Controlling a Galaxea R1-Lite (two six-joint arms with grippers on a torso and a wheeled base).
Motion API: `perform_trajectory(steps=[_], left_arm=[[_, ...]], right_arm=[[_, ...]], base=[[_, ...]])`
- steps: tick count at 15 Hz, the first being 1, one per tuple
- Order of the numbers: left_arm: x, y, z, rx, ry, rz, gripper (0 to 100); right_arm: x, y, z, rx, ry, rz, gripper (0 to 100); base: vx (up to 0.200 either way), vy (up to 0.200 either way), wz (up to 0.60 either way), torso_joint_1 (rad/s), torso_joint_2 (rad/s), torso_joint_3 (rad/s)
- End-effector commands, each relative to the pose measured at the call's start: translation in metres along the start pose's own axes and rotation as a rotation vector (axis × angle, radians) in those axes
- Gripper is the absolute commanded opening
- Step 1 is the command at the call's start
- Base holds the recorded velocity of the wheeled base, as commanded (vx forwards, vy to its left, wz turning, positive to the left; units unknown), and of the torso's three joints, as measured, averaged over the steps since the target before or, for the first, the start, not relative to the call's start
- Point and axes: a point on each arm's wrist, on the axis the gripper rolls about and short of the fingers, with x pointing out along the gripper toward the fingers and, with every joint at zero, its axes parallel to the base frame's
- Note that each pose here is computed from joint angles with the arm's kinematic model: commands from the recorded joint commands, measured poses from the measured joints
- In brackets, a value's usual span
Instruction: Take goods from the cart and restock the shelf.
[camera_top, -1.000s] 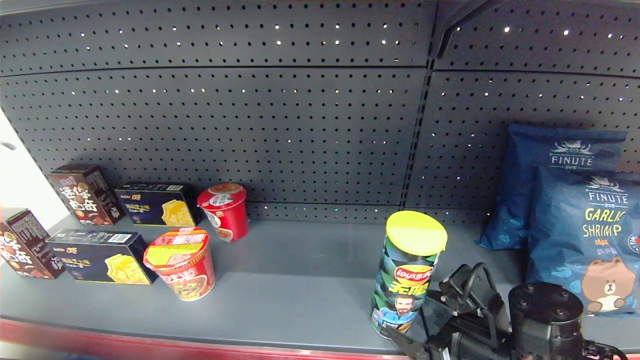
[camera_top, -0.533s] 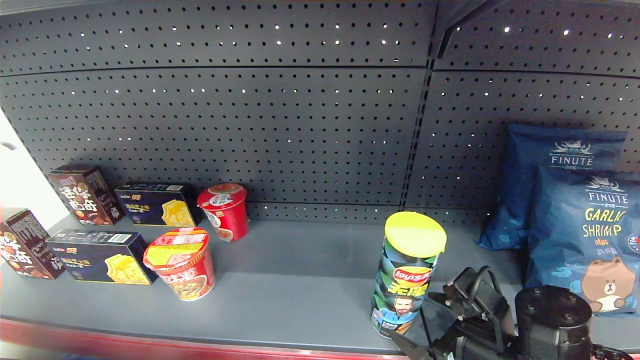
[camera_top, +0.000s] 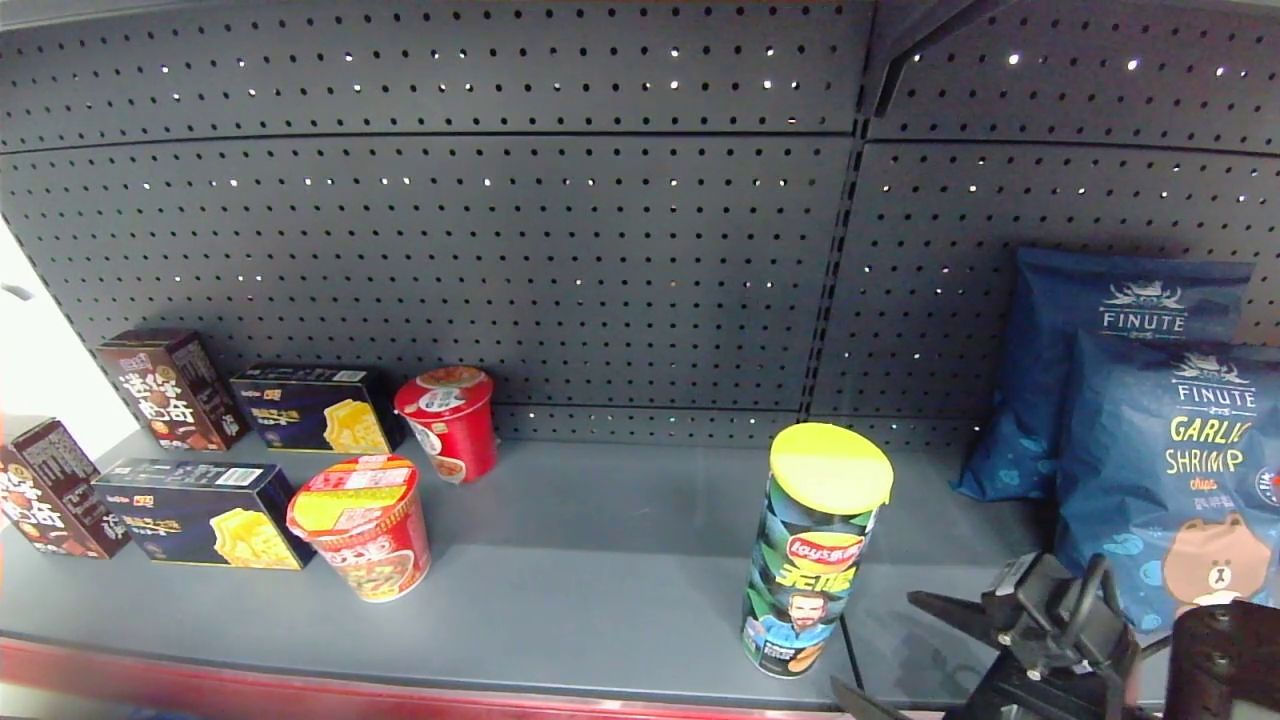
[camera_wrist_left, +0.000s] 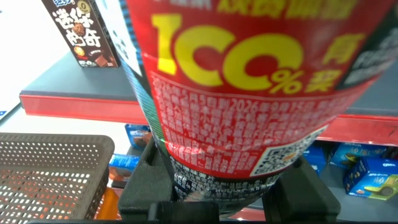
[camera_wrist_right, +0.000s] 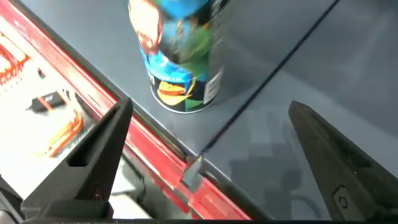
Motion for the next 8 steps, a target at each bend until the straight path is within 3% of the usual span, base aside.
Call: perform_trajectory(steps=[1, 2, 5, 7, 8], left_arm=[[0.001, 0.000, -0.001, 0.002, 0.006, 0.000, 0], [0.001, 0.000, -0.002, 0.003, 0.009, 0.000, 0], [0.001, 0.000, -0.002, 0.002, 0.010, 0.000, 0], [0.001, 0.000, -0.002, 0.001, 0.006, 0.000, 0], [0.001, 0.000, -0.001, -0.006, -0.006, -0.001, 0]], right_arm=[[-0.033, -0.006, 0.003, -0.016, -0.082, -0.044, 100], [-0.046, -0.008, 0.008, -0.021, -0.125, -0.064, 100], [-0.084, -0.014, 0.008, -0.054, -0.120, -0.120, 100], [-0.102, -0.018, 0.023, -0.034, -0.126, -0.211, 100], [-0.109, -0.022, 0.036, 0.008, -0.168, -0.343, 100]], base=[[0.000, 0.000, 0.00, 0.000, 0.00, 0.000], [0.000, 0.000, 0.00, 0.000, 0.00, 0.000], [0.000, 0.000, 0.00, 0.000, 0.00, 0.000], [0.000, 0.000, 0.00, 0.000, 0.00, 0.000], [0.000, 0.000, 0.00, 0.000, 0.00, 0.000]])
